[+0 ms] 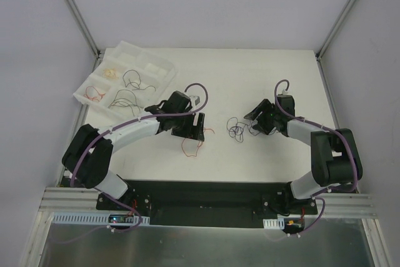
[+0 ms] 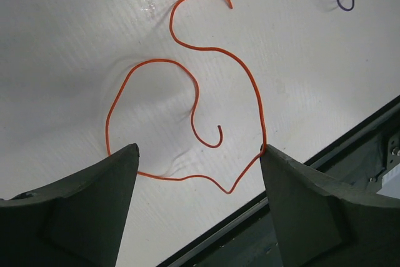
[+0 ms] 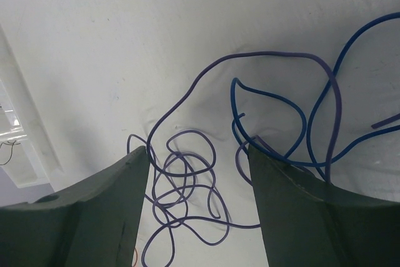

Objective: Untangle the cables

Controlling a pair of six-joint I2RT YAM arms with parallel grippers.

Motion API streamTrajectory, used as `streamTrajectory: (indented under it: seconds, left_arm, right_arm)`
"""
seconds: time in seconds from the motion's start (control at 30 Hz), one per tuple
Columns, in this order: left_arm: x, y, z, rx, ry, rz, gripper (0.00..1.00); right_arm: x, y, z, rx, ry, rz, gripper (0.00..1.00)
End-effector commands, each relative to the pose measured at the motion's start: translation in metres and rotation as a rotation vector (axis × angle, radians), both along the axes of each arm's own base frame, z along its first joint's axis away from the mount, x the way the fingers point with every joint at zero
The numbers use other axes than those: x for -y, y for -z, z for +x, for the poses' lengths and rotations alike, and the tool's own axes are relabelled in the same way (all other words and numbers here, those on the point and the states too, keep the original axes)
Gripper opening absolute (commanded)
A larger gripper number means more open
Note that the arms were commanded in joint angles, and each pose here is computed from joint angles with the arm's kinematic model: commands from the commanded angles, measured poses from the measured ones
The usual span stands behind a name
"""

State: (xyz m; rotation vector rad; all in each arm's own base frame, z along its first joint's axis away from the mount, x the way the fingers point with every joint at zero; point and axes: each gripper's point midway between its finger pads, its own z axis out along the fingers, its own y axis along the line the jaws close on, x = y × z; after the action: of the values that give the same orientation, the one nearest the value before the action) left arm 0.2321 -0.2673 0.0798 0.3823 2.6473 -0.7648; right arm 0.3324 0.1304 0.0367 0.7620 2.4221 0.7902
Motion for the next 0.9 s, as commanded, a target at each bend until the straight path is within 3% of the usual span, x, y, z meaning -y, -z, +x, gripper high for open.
streamTrajectory:
  seconds: [0.0, 0.57, 0.6, 0.73, 0.87]
  left_arm:
    - [-0.008, 0.011, 0.004, -0.002, 0.023, 0.093, 0.78]
    - [-0.02, 0.053, 0.011, -0.023, 0.086, 0.285, 0.73]
    - [-0.019, 0.054, 0.01, -0.029, 0.093, 0.284, 0.7]
    - [-0.016, 0.058, 0.006, -0.054, 0.091, 0.278, 0.33]
    - [-0.013, 0.055, -0.001, -0.061, 0.098, 0.262, 0.19]
  right_arm:
    - [0.001, 0.005, -0.003, -0.004, -0.012, 0.001, 0.67]
    - [-0.001, 0.003, -0.002, 0.014, -0.021, 0.012, 0.67]
    - [-0.001, 0.003, -0.003, 0.012, -0.023, 0.012, 0.67]
    - [-0.001, 0.003, -0.003, 0.013, -0.023, 0.014, 0.67]
    - [-0.001, 0.002, -0.002, 0.016, -0.023, 0.014, 0.67]
